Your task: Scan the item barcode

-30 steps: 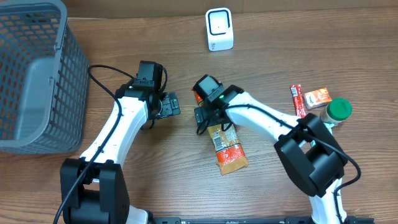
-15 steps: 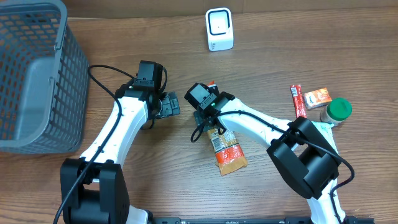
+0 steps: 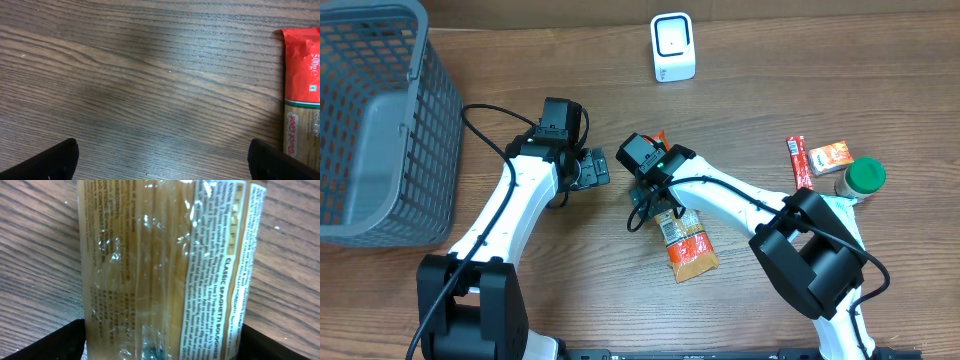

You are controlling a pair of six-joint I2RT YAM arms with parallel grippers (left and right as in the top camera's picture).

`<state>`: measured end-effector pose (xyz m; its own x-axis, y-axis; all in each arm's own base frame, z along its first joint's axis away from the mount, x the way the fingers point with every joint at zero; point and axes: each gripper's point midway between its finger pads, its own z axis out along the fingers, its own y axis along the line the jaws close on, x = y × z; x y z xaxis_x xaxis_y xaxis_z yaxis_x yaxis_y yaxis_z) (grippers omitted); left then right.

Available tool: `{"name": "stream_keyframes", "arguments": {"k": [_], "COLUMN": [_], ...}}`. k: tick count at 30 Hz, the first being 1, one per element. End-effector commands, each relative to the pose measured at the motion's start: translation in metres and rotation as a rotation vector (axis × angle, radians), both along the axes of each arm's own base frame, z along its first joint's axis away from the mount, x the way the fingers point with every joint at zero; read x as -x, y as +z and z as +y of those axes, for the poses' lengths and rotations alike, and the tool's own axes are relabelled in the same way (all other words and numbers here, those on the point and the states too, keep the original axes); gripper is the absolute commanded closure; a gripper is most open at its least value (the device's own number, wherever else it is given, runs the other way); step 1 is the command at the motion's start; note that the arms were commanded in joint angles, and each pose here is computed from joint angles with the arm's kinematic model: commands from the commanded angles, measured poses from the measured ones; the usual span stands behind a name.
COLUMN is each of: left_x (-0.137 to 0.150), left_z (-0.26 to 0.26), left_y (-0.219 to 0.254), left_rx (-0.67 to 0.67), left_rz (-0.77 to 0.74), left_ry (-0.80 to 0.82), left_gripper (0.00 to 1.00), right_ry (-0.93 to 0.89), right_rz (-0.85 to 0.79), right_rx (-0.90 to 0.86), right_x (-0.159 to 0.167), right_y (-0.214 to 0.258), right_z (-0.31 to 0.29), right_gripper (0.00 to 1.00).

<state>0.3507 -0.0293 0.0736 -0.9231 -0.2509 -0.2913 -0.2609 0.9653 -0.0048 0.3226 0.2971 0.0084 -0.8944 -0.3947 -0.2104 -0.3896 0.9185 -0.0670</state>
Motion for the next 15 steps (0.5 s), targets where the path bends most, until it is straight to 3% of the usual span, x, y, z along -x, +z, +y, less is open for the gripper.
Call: {"name": "stream_keyframes", "arguments": {"k": [1, 8, 13, 15], "left_x": [0.0019, 0.0018, 0.0018, 0.0018], "left_z": [0.0029, 0.0029, 0.0029, 0.0029], "left_y": [-0.0047, -0.0047, -0.0047, -0.0047], "left_rx": [-0.016, -0.016, -0.016, -0.016], "left_rz": [0.011, 0.011, 0.011, 0.011], "left_ry": [-0.001, -0.001, -0.001, -0.001], "left_gripper": [0.00, 0.00, 0.00, 0.00], "right_ry": [0.049, 0.061, 0.057, 0.059], "right_rz": [0.024, 0.030, 0.023, 0.018], "right_rx": [-0.017, -0.009, -0.017, -0.020], "right_x": [0.0058, 0.0093, 0.0077, 0.0067], "right_y": [-0.0046, -0.0050, -0.0047, -0.0044], "right_z": [0.0143, 0.0148, 0.0165, 0.0174], "right_gripper": [0.06, 0.07, 0.20, 0.21]}}
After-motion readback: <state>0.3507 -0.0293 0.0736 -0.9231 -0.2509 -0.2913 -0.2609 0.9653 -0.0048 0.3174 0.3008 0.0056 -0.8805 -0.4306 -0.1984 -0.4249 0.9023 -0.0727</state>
